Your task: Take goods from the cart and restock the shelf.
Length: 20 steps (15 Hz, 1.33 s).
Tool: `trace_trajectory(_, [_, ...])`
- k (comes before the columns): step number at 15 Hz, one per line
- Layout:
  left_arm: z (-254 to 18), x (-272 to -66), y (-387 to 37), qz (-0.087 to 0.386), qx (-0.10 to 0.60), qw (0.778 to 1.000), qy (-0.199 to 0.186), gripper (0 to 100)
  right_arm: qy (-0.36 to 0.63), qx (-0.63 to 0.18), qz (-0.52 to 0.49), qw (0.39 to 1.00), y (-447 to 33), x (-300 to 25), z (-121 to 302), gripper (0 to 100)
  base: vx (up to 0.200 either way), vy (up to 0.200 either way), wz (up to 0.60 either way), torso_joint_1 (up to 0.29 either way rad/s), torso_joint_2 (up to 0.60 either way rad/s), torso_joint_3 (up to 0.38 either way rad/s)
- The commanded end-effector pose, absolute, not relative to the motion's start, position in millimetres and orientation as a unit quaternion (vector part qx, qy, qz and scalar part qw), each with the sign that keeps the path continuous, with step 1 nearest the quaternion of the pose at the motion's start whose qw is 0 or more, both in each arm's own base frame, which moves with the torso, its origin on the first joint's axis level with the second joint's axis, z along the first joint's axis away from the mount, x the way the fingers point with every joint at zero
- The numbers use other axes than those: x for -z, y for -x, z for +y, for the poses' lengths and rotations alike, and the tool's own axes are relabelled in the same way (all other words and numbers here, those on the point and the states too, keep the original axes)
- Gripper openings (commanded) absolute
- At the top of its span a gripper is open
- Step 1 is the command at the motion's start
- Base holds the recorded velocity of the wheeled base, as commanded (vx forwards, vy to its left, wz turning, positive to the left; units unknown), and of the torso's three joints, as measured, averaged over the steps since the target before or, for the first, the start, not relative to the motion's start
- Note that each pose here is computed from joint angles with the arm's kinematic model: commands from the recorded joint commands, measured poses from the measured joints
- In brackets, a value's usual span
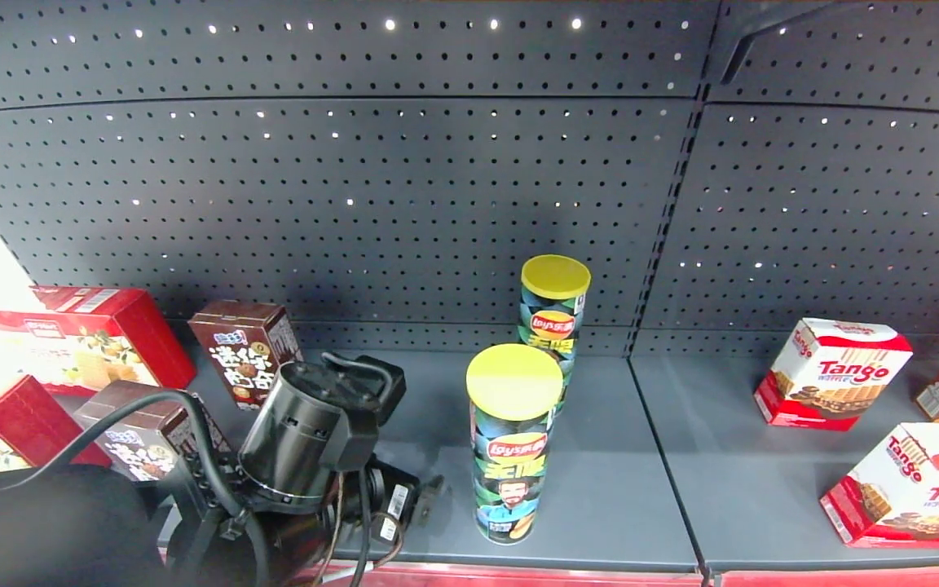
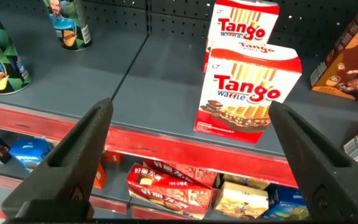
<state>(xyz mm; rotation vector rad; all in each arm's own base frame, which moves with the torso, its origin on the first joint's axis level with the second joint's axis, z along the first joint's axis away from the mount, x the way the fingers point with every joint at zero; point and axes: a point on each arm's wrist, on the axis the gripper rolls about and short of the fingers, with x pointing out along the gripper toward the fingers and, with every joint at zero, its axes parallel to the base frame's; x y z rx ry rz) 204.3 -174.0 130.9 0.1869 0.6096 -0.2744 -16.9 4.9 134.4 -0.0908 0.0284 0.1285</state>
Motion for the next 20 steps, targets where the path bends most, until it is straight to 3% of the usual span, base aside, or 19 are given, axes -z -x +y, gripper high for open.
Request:
trace_trajectory(1, [-173,-136,-208,0.291,0.124,0.945,-0.078,100,0.045,-0.064,0.016,0.997,17,-134,5,100,0.0,0.0,0.0,0.0,0.0,0.0])
trace_trajectory(20, [-204,-136,-212,0.272,0.17,0.945,-0.062,100,0.045,-0.065,0.019,0.997,16,-132,5,100,0.0,0.0,0.0,0.0,0.0,0.0])
